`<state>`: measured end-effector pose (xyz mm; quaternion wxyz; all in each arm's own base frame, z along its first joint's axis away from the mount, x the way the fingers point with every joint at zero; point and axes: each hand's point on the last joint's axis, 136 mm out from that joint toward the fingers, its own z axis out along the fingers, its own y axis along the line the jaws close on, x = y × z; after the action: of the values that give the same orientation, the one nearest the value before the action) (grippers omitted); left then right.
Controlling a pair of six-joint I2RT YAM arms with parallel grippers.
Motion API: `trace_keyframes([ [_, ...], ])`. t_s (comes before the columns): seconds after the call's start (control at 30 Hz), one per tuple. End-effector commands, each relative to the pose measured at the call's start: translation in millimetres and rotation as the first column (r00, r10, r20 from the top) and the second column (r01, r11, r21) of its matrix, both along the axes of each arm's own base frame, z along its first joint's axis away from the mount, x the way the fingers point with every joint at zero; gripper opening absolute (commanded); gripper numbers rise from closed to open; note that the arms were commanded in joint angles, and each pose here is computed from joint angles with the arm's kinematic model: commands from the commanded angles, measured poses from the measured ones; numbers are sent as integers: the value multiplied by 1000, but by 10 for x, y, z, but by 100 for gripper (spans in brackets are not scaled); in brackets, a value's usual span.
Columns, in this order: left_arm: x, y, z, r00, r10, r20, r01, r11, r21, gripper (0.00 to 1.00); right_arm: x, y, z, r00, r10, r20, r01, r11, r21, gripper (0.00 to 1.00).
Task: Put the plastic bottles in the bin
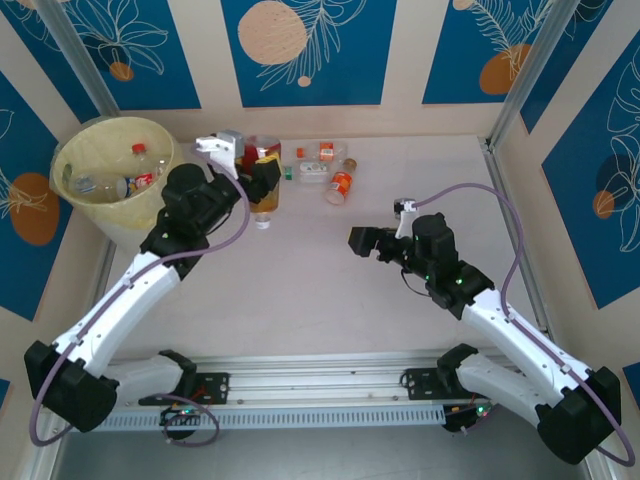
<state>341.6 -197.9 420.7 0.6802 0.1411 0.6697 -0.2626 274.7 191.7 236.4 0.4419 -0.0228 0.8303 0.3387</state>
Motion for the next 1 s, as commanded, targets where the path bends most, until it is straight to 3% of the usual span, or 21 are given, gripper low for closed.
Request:
trace_keyframes([
  [0.0,-60,126,128,998,39,58,-40,999,17,0,15,83,198,997,36,67,-38,999,18,100],
  [0.43,-402,412,492,961,113,254,-117,993,0,0,48,169,212,995,56,82,-58,998,26,100],
  [0.7,-496,703,750,884,258,390,-269,963,-27,0,87,340,248,988,116,104,-120,992,31,100],
  [0.8,-418,844,847,828,349,439,-390,921,4,0,119,400,286,984,129,125,-134,991,33,100],
  [0.9,-234,1211,956,744,525,413,-582,813,16,0,154,452,312,981,138,135,-143,989,25,100],
  [0.97,-134,1420,1010,707,586,396,-644,765,18,0,167,481,317,980,145,136,-149,989,18,100],
])
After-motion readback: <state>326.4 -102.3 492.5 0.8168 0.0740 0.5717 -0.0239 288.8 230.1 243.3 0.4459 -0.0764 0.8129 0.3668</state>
